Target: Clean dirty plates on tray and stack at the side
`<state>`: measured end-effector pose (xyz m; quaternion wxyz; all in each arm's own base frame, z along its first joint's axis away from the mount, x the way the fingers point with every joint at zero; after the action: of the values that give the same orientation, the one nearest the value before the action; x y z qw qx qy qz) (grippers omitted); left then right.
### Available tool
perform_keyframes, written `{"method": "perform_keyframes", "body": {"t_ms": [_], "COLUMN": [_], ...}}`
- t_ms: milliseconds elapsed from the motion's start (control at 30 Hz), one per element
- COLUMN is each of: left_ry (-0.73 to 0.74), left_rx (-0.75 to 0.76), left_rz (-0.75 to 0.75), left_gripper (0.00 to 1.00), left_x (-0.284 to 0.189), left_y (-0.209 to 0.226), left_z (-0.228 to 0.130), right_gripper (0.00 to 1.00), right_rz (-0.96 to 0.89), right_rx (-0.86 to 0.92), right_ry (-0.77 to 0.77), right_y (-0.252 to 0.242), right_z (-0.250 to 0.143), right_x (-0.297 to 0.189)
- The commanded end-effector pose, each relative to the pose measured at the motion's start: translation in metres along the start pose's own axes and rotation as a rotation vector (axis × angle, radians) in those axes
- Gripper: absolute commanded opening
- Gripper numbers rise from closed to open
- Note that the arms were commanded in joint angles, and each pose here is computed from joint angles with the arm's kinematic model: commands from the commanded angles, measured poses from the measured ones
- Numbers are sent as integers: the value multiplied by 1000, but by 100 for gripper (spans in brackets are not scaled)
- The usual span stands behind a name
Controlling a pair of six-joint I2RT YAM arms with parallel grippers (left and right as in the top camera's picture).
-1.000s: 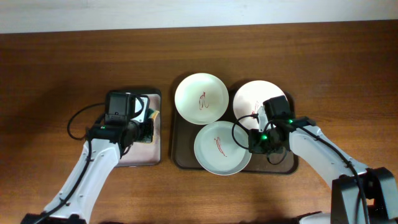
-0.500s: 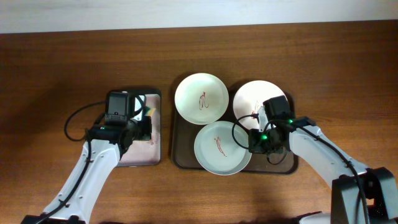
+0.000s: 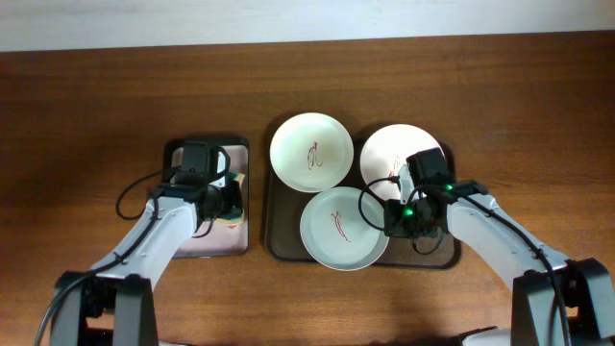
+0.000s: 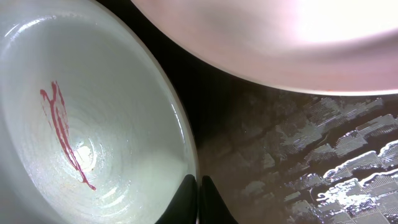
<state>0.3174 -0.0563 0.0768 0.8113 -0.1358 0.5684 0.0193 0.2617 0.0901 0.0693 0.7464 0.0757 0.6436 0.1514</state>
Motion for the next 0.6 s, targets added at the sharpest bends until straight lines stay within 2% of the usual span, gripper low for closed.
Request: {"method": "perform_keyframes", "body": {"t_ms": [0,367,567], "left_ry": [63,27,-137], "left_rx": [19,80,94], "left_rz": [-62,-107,-181], "left_gripper": [0,0,0], "left_x": [10,6,-49], "left_y": [-15,-39,-56], "left_z": [-13,-9,22], "right_gripper": [4,4,4], "right_rz": [-19,-20,-20], "right_rx": [-1,0,0], "right_ry": [13,16,16], "right_y": [-2,-2,-2], "right_z": [-3,-4,-4], "right_x": [3,3,3]}}
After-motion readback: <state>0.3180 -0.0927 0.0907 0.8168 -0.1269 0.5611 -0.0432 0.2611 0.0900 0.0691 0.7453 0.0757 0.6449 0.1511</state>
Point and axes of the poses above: each gripper's point midway between its finger pads, its own x axis out along the fingers, its own y axis along the line the jaws close on, z = x × y, the point moved 5 cm from there along -x, back along the fingers, and after that the axes turned 9 degrees about -x, right-handed, at the moved point
